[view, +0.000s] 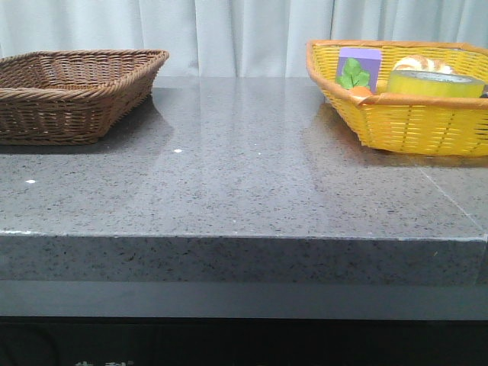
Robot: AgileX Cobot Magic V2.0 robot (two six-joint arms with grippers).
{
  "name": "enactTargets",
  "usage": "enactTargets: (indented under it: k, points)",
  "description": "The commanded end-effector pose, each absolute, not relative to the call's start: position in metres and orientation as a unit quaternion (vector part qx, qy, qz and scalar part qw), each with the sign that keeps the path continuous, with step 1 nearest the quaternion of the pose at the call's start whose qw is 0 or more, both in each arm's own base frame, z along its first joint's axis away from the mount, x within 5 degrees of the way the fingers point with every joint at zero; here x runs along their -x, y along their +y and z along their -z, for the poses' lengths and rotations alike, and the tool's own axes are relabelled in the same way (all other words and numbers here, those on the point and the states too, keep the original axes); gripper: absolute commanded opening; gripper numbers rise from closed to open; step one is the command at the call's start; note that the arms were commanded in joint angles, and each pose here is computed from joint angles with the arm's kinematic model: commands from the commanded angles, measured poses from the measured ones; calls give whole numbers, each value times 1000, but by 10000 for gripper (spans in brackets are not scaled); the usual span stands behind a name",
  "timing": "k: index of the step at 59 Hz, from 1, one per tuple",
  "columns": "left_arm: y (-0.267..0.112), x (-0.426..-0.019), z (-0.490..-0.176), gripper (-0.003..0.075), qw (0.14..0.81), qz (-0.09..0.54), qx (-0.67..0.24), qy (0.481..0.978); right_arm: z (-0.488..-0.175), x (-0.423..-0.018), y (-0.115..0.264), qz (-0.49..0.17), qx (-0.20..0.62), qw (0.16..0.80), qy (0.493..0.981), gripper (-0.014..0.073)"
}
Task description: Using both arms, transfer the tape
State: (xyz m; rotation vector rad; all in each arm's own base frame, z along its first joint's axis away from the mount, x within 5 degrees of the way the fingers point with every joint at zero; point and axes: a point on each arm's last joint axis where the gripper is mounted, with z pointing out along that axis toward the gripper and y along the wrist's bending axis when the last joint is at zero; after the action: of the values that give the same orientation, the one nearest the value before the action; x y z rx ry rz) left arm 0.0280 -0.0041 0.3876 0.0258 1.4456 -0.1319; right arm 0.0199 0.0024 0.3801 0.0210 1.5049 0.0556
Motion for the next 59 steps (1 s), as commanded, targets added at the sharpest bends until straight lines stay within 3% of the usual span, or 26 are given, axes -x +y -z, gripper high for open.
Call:
enactTargets:
  k: [1, 13, 43, 49, 57, 59]
  points:
    - [-6, -36, -418, -20, 750, 71, -11, 657, -405, -29, 3, -24, -9, 728, 685, -69]
    - [-9, -69, -431, -20, 711, 70, -12, 700, -408, -63, 2, -24, -10, 677, 736, -69]
    - [-13, -148, -390, -11, 603, 32, -25, 797, -383, -127, 1, -20, -11, 573, 819, -61]
    - [-12, -159, -385, 108, 593, 20, -31, 805, -377, -137, 1, -17, -10, 556, 831, 53]
    - [-13, -169, -383, 404, 595, 21, -31, 803, -370, -148, 1, -17, -11, 533, 846, 401]
    - [-14, -171, -382, 453, 595, 22, -31, 803, -368, -150, 1, -17, -11, 528, 849, 453]
